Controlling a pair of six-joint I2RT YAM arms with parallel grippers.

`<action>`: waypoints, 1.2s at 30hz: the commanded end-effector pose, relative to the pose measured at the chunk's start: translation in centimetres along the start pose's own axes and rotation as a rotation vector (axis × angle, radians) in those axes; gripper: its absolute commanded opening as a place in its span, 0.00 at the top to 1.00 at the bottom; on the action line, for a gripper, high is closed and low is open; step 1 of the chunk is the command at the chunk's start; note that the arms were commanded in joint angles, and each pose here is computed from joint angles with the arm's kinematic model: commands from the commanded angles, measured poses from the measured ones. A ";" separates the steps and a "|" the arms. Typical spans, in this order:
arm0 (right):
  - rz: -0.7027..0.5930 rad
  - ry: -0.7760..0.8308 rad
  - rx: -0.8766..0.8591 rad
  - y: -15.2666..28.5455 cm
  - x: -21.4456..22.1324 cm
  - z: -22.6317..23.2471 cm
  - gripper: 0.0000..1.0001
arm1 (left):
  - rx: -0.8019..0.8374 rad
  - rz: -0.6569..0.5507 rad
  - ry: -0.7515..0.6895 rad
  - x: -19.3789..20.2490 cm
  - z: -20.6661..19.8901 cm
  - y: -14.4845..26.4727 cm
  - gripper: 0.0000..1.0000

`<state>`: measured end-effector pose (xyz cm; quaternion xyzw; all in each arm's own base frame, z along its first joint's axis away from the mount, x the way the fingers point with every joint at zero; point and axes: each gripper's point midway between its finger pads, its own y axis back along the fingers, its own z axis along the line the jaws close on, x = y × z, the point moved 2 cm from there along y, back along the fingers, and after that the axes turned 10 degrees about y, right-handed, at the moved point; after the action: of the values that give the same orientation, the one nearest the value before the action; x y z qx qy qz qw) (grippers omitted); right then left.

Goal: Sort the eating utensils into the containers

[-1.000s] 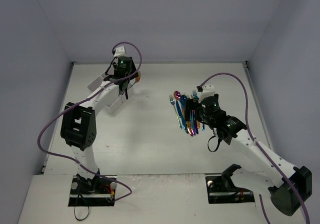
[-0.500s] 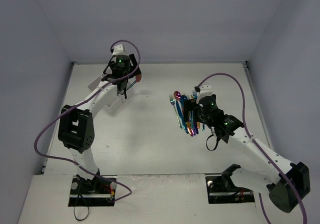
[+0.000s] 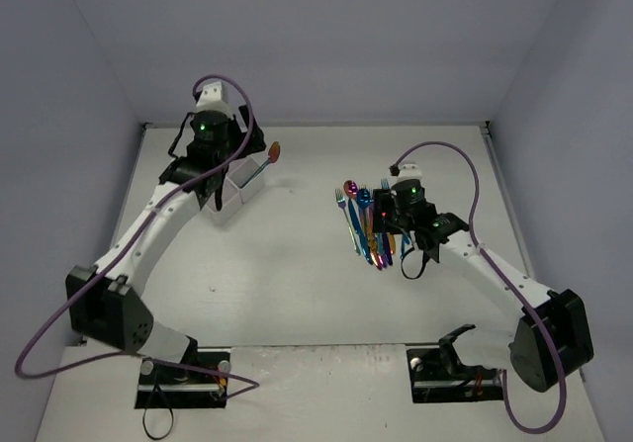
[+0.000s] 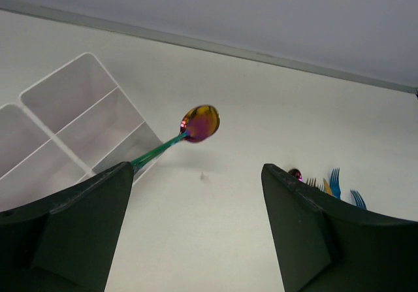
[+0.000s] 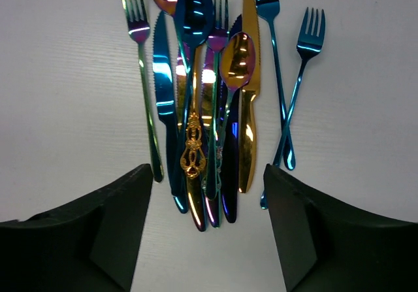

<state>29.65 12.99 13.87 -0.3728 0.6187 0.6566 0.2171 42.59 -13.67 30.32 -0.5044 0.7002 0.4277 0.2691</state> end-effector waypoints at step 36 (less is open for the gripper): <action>0.259 -0.148 0.098 -11.3 3.3 -1.2 0.77 | -0.022 0.191 -0.061 8.6 8.2 14.5 0.23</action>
<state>35.48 12.14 3.48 -0.2218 0.6838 0.6703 0.1843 24.94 -8.46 22.71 -0.4124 0.7285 0.4928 0.2374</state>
